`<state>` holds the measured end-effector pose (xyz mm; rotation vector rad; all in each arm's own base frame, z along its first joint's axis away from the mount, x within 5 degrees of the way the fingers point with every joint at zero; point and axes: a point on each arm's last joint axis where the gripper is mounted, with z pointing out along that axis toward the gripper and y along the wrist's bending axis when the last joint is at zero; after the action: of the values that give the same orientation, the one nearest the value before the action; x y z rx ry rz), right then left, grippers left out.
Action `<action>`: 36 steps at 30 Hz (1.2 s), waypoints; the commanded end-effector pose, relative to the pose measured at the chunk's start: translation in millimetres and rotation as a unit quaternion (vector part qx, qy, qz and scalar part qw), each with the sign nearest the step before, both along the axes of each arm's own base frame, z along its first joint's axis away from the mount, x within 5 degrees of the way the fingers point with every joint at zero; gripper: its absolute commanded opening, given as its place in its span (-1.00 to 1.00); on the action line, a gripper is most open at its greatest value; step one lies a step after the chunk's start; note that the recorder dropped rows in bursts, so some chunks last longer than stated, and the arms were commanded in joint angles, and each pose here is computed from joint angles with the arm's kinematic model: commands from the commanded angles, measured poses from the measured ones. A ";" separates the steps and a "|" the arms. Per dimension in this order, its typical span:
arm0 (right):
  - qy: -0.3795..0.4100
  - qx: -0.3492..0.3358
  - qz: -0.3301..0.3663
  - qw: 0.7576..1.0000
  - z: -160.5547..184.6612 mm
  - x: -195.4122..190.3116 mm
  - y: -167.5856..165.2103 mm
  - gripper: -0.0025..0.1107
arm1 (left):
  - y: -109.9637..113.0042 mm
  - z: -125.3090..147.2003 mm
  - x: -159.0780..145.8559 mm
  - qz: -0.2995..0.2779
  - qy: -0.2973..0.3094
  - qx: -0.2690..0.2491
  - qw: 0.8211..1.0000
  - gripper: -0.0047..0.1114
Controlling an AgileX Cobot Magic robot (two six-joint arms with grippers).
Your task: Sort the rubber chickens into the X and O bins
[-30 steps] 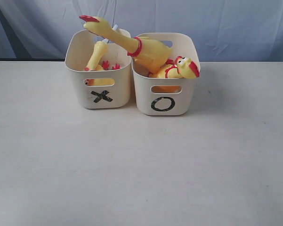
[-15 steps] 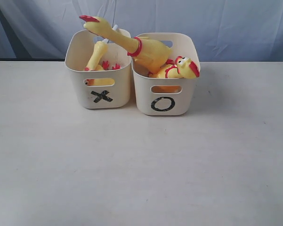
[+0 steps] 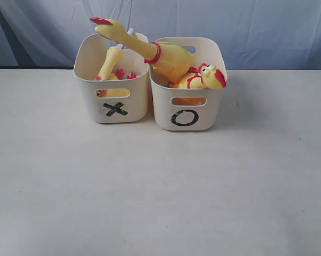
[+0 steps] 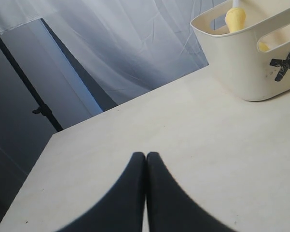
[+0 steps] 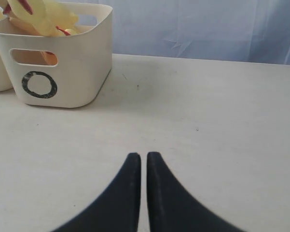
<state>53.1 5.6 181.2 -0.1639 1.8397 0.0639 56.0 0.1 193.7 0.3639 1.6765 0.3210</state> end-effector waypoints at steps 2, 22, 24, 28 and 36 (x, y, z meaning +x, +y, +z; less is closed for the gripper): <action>-0.002 0.000 0.003 1.000 -0.3 -0.2 0.3 -0.86 | 0.2 0.5 -0.2 0.003 -0.006 -0.005 1.000 -0.92; -0.002 0.000 0.003 1.000 -0.3 -0.2 0.3 -0.86 | -0.3 0.3 -0.2 0.008 -0.005 -0.064 0.998 -0.92; -0.002 0.000 0.003 1.000 -0.3 -0.2 0.3 -0.86 | -0.3 0.3 -0.2 0.008 -0.005 -0.064 0.998 -0.92; -0.002 0.000 0.003 1.000 -0.3 -0.2 0.3 -0.86 | -0.3 0.3 -0.2 0.008 -0.005 -0.064 0.998 -0.92; -0.002 0.000 0.003 1.000 -0.3 -0.2 0.3 -0.86 | -0.3 0.3 -0.2 0.008 -0.005 -0.064 0.998 -0.92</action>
<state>53.1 5.8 181.2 -0.1675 1.8395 0.0666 56.0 -0.3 193.9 0.2727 1.6867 0.2344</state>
